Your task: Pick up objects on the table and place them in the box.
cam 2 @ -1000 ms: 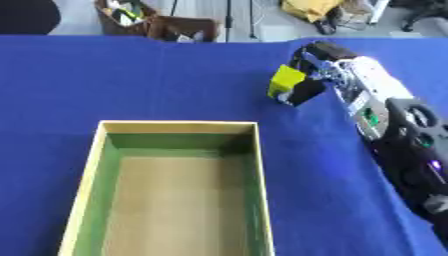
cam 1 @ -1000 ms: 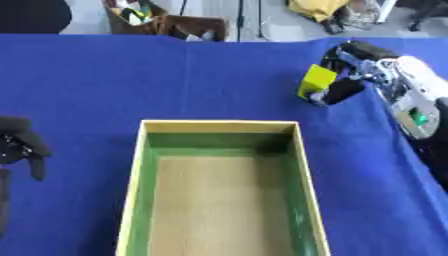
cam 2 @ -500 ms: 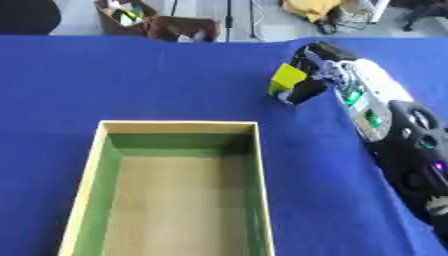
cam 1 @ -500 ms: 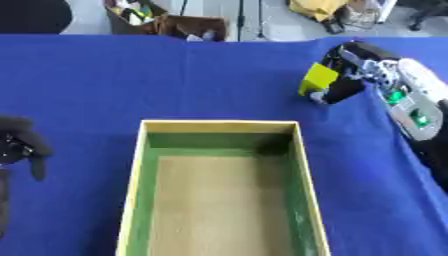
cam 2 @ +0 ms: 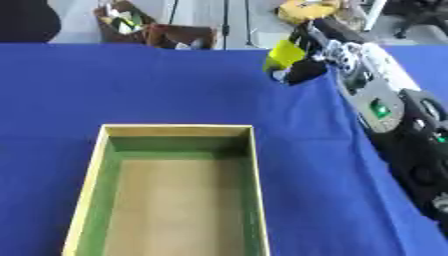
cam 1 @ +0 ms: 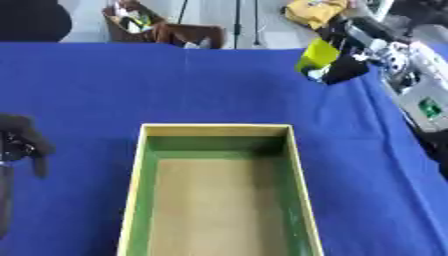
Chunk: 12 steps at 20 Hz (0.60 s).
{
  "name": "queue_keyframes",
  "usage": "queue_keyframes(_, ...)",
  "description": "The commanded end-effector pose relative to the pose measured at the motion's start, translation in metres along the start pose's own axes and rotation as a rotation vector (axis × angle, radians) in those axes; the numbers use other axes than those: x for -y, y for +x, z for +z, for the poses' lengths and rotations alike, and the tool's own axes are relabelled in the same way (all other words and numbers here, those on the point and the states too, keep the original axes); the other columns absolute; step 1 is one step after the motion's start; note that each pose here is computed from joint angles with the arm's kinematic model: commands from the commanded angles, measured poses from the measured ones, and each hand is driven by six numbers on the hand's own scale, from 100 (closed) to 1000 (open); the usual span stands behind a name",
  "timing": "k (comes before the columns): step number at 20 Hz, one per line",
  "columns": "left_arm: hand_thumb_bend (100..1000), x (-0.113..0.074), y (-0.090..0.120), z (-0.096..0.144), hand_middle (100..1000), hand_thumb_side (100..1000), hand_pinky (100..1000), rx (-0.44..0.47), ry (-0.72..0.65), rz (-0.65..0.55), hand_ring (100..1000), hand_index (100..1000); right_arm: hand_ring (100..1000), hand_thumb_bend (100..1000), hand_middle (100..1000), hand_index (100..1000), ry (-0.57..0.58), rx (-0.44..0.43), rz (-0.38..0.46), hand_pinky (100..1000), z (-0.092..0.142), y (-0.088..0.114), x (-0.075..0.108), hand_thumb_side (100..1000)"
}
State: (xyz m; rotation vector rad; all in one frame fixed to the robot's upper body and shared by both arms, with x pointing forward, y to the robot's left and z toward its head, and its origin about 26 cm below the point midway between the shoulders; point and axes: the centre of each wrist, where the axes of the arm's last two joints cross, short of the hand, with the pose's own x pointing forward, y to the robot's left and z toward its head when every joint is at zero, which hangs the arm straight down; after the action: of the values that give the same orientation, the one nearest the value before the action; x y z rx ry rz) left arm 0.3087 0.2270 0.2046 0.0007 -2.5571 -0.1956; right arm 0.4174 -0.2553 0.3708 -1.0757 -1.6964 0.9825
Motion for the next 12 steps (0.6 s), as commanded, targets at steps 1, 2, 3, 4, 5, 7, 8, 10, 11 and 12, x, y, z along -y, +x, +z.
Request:
queue_keyframes(1,100,-0.005,0.006,-0.003,438,692,214,0.018,-0.002,-0.009,430,632,470,100,138,224,-0.06,0.058,-0.01,348,0.015,0.014,0.029,100)
queue_keyframes(2,100,-0.005,0.006,-0.003,438,690,215,0.016,-0.001,-0.008,431,632,469,100,138,224,-0.062,0.083,-0.009,347,0.02,0.02,0.03,100)
queue_keyframes(3,100,-0.006,0.006,-0.003,438,689,216,0.015,0.001,-0.006,431,632,470,100,138,223,-0.063,0.115,-0.003,348,0.025,0.027,0.031,100)
queue_keyframes(4,100,-0.006,0.006,-0.003,438,687,217,0.014,0.003,-0.005,431,631,470,100,139,223,-0.06,0.149,0.008,350,0.03,0.034,0.031,100)
queue_keyframes(5,100,-0.006,0.006,-0.003,438,687,217,0.013,0.005,-0.004,431,631,471,100,139,224,-0.056,0.18,0.02,351,0.036,0.042,0.03,100)
queue_keyframes(7,100,-0.008,0.006,-0.003,438,684,219,0.01,0.012,-0.001,432,631,472,100,139,225,-0.036,0.263,0.045,357,0.05,0.06,0.027,100)
queue_keyframes(8,100,-0.009,0.006,-0.003,438,678,221,0.007,0.019,-0.001,432,630,469,100,139,225,-0.021,0.311,0.052,359,0.058,0.07,0.025,100)
queue_keyframes(10,100,-0.01,0.006,-0.002,439,676,222,0.001,0.035,-0.002,432,630,468,100,140,226,0.005,0.391,0.06,360,0.073,0.087,0.021,100)
queue_keyframes(11,100,-0.012,0.005,-0.002,439,676,223,-0.004,0.044,-0.005,433,630,468,100,141,226,0.016,0.429,0.064,361,0.081,0.095,0.019,100)
queue_keyframes(12,100,-0.013,0.005,-0.001,439,676,224,-0.009,0.055,-0.009,433,629,466,100,140,226,0.028,0.465,0.064,359,0.088,0.103,0.017,100)
